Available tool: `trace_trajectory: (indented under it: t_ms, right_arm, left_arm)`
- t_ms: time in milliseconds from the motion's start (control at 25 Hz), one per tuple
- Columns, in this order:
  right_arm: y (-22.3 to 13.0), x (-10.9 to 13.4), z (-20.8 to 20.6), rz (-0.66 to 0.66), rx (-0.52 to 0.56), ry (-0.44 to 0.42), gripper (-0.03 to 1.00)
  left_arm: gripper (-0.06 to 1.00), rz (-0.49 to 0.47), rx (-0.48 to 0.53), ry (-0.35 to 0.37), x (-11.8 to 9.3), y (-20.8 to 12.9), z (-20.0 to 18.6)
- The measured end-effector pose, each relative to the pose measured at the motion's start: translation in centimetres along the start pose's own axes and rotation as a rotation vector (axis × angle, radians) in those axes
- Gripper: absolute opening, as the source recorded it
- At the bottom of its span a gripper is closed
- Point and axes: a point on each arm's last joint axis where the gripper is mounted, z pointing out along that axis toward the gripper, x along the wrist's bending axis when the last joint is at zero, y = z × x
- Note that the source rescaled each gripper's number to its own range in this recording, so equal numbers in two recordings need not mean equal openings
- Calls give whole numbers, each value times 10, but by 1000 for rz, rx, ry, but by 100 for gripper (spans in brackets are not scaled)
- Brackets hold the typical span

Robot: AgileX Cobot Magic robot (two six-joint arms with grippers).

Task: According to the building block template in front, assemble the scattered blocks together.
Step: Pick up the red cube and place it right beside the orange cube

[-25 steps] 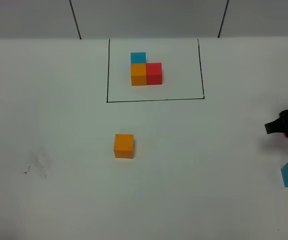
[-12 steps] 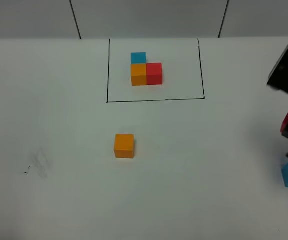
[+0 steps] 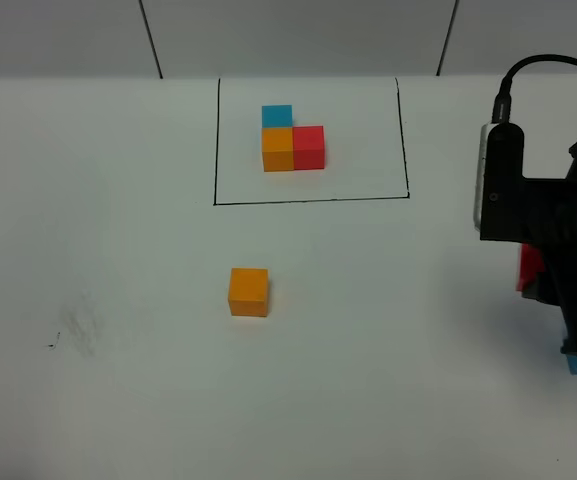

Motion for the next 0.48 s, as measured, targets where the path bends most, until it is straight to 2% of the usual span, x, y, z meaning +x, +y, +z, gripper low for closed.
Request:
trace_trajectory:
  t_ms: [280, 480]
  right_arm:
    - [37, -15, -14, -52, -100, -32, 43]
    - [73, -24, -7, -120, -113, 8, 43]
  left_arm:
    - [0, 0, 0, 0, 0, 0, 0]
    - [0, 0, 0, 0, 0, 0, 0]
